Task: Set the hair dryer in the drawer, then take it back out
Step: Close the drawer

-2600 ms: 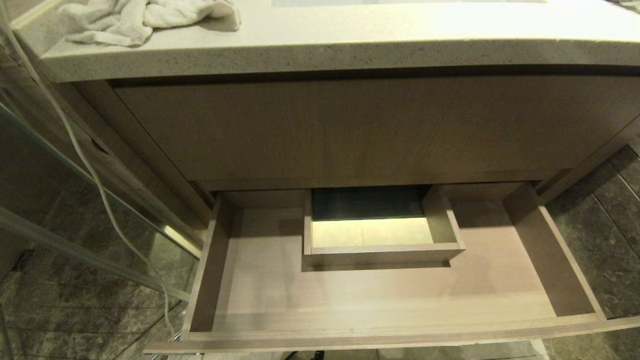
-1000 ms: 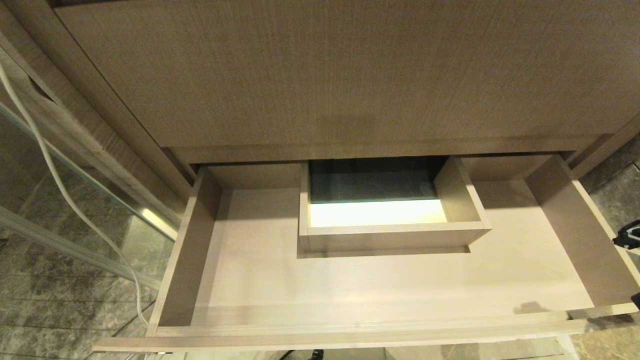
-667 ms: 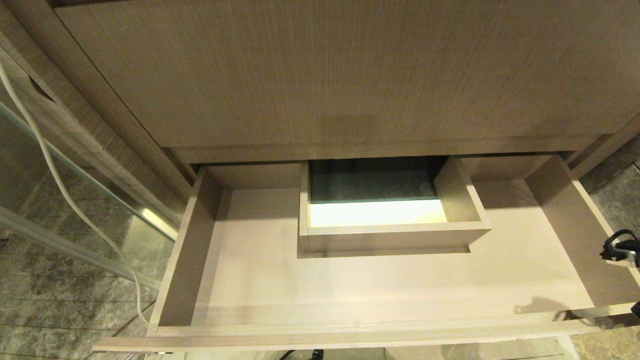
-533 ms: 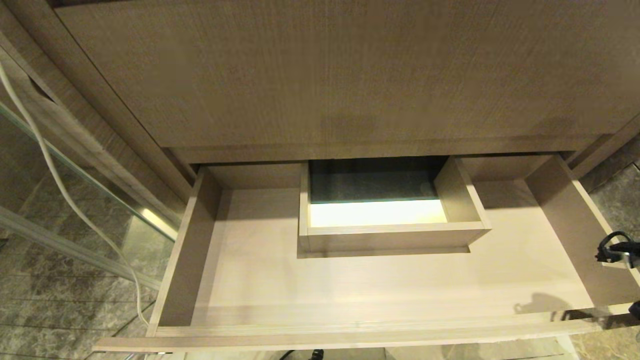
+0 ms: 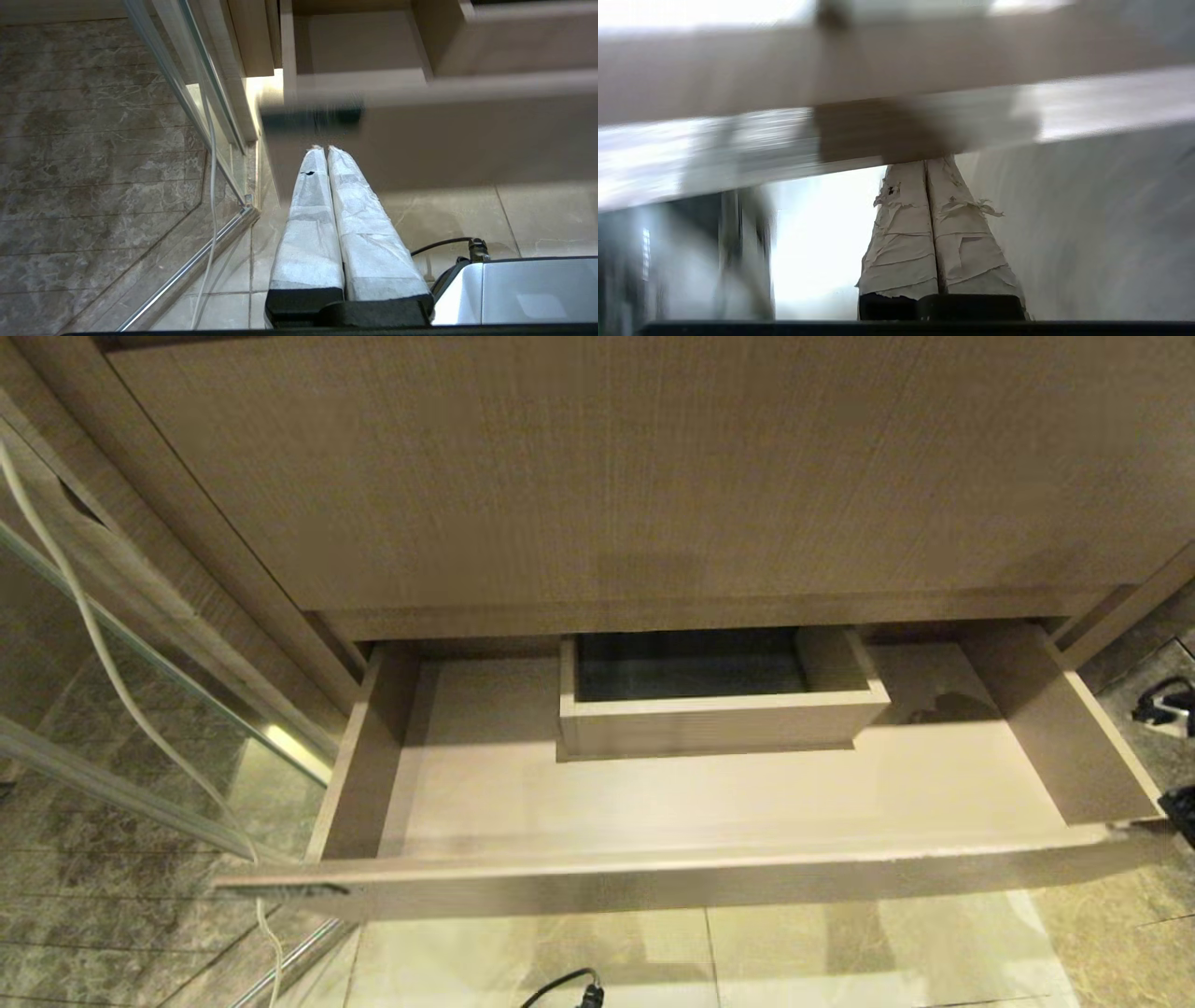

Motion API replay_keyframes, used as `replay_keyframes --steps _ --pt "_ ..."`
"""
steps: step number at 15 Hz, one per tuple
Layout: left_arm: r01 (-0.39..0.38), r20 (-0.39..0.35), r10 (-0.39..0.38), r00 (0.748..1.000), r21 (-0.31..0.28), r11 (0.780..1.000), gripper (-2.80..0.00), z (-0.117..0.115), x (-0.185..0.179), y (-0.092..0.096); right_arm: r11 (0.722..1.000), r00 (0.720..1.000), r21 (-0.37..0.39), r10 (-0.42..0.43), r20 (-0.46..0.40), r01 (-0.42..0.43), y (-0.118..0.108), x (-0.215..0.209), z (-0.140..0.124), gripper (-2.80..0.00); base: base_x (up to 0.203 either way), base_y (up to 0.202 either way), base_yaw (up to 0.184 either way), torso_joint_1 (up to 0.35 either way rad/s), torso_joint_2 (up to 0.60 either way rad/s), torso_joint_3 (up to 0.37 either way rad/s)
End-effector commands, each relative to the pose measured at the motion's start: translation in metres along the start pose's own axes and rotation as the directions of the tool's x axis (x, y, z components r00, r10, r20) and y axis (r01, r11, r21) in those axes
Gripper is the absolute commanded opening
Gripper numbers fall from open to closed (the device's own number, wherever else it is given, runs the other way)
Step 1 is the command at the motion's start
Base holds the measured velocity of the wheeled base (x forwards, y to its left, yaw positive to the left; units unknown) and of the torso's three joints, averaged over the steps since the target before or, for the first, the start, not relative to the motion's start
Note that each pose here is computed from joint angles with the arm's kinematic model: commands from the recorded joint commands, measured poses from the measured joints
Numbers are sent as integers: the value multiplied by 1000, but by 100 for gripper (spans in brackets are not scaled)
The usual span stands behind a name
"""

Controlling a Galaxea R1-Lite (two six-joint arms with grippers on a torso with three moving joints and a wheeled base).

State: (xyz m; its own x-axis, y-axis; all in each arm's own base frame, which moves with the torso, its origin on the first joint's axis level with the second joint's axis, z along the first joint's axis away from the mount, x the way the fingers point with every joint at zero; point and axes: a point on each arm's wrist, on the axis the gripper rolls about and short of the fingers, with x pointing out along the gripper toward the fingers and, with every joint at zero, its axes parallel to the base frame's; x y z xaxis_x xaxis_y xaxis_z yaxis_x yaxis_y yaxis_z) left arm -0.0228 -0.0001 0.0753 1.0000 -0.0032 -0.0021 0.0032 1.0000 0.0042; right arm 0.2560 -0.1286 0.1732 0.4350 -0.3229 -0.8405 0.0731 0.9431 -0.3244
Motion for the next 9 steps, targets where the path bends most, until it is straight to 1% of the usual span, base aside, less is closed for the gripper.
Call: replay_keyframes --steps 1,2,3,4,5,6,7,9 --pt "0 -2 0 1000 0 1000 -280 0 0 0 984 937 122 -164 310 132 -15 -14 34 -280 0 0 0 0 0 0" --pt "0 -2 0 1000 0 1000 -280 0 0 0 971 862 182 -223 456 155 -14 -21 53 -280 0 0 0 0 0 0" --pt "0 -2 0 1000 0 1000 -280 0 0 0 957 770 243 -272 577 156 -7 -26 72 -280 0 0 0 0 0 0" --pt "0 -2 0 1000 0 1000 -280 0 0 0 938 704 305 -328 630 164 3 -27 86 -280 0 0 0 0 0 0" --pt "0 -2 0 1000 0 1000 -280 0 0 0 895 674 393 -425 604 211 9 -27 91 -280 0 0 0 0 0 0" --pt "0 -2 0 1000 0 1000 -280 0 0 0 866 685 433 -475 553 251 14 -27 87 -280 0 0 0 0 0 0" --pt "0 -2 0 1000 0 1000 -280 0 0 0 864 697 433 -476 536 257 15 -35 80 -280 0 0 0 0 0 0" --pt "0 -2 0 1000 0 1000 -280 0 0 0 870 724 419 -462 512 258 21 -69 46 -280 0 0 0 0 0 0"
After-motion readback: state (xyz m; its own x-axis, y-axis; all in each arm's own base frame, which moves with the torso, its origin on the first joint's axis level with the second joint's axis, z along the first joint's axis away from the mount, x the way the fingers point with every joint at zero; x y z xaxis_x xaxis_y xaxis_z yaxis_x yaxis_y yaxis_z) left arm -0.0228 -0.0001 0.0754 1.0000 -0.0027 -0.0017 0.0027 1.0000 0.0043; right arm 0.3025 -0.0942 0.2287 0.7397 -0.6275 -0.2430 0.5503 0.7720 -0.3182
